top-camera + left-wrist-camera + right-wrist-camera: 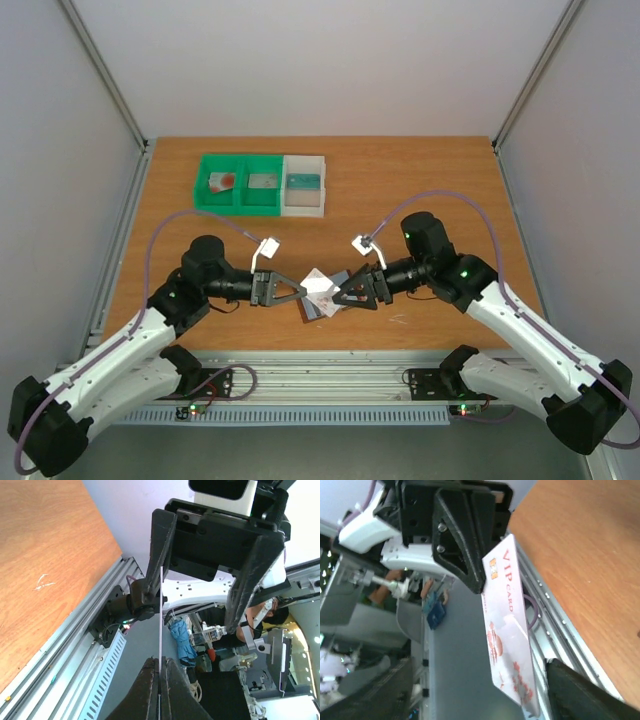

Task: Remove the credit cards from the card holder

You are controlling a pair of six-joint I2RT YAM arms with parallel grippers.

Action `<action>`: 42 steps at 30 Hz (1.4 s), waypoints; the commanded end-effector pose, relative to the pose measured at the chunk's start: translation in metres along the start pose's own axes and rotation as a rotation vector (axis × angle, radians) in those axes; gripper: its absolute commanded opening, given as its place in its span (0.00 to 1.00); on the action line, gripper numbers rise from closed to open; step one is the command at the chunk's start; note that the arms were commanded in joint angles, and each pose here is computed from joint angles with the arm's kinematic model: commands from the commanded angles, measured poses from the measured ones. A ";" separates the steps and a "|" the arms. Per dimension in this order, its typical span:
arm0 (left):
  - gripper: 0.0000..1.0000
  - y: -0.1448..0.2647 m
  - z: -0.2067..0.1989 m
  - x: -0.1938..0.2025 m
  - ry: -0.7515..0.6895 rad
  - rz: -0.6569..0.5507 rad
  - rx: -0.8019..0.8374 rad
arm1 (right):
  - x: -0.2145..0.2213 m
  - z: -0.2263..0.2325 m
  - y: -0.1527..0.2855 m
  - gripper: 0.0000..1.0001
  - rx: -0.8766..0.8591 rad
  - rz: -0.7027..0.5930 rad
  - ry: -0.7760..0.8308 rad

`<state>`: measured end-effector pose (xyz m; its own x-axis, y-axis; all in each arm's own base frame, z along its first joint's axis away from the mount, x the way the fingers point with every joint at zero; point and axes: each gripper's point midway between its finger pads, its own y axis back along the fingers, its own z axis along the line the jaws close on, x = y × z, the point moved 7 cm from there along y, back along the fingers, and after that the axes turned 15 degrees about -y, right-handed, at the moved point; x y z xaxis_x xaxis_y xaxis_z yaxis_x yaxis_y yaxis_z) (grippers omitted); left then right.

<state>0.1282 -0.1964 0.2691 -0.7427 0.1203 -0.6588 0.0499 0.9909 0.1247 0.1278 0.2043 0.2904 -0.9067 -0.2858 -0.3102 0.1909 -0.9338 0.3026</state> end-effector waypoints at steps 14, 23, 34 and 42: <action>0.00 0.025 0.014 -0.034 -0.032 -0.172 -0.442 | -0.018 0.008 0.033 0.99 0.316 -0.311 0.024; 0.00 0.048 0.042 -0.060 -0.025 -0.298 -0.750 | -0.021 0.007 0.051 0.98 0.467 -0.440 -0.008; 0.01 0.071 0.076 -0.086 -0.032 -0.308 -1.038 | -0.020 0.014 0.063 0.98 0.491 -0.519 0.016; 0.00 0.085 0.120 -0.114 0.030 -0.312 -1.140 | -0.022 0.014 0.049 0.98 0.408 -0.437 0.029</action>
<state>0.2693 -0.1243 0.2602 -0.6647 -0.1350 -0.7348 -0.7152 0.3993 0.5736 0.1534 0.1633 0.3149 -0.8658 0.1101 -0.4881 -0.3841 -0.7714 0.5073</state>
